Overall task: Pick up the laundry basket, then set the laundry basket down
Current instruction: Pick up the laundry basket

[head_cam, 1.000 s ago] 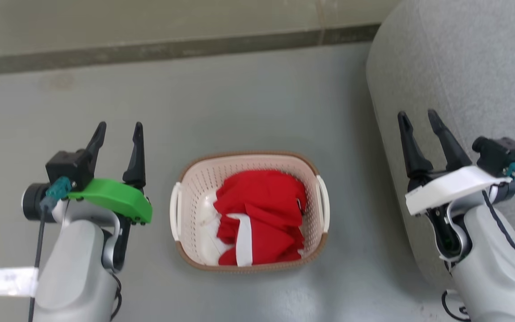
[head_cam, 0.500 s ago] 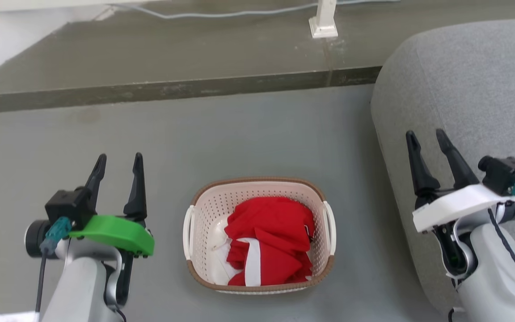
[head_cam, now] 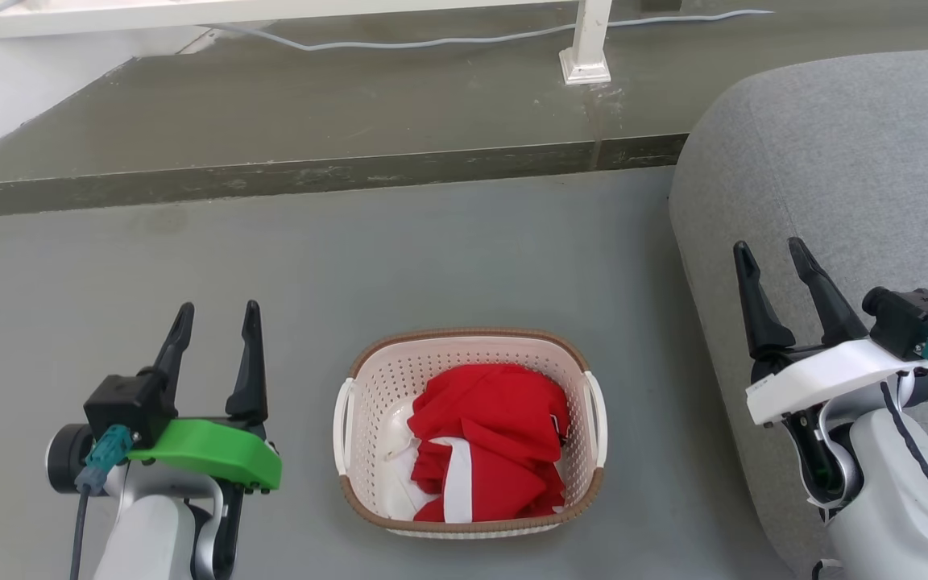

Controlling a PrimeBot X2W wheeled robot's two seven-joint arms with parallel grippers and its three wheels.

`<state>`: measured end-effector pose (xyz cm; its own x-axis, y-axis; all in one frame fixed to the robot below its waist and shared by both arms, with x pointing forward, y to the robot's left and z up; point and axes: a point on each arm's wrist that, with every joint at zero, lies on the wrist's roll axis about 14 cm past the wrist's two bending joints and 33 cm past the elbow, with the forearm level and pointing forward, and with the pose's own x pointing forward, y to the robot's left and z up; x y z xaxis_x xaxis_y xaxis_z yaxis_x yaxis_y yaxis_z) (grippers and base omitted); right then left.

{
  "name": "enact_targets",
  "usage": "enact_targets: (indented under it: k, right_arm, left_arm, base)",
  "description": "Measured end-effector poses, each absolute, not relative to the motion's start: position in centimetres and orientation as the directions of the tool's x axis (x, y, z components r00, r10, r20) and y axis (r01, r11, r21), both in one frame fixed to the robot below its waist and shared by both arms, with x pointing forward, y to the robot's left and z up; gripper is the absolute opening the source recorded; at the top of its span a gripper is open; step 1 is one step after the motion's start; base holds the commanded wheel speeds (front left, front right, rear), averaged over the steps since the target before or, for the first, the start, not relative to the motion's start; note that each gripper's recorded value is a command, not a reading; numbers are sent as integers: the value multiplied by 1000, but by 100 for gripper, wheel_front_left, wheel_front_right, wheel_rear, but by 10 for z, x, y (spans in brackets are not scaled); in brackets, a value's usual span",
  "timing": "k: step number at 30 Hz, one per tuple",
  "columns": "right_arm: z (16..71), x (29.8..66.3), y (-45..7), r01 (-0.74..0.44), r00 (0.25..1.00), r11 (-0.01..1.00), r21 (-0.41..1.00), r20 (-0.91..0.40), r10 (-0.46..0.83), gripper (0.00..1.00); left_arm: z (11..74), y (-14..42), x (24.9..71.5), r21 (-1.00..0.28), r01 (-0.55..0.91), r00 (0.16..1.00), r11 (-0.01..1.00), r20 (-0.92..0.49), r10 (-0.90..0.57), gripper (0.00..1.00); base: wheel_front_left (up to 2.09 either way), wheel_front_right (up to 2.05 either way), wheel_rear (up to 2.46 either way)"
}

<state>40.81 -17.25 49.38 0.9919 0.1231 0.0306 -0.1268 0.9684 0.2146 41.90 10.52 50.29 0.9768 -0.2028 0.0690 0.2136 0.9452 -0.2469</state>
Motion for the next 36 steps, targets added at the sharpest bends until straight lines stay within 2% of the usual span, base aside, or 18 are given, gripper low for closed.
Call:
enact_targets:
  k: [36]
  right_arm:
    - [485, 406, -172, -120, 993, 969, 217, 8, 121, 100]
  left_arm:
    - [496, 109, 415, -258, 197, 980, 946, 55, -189, 100]
  base:
    - [0, 0, 0]
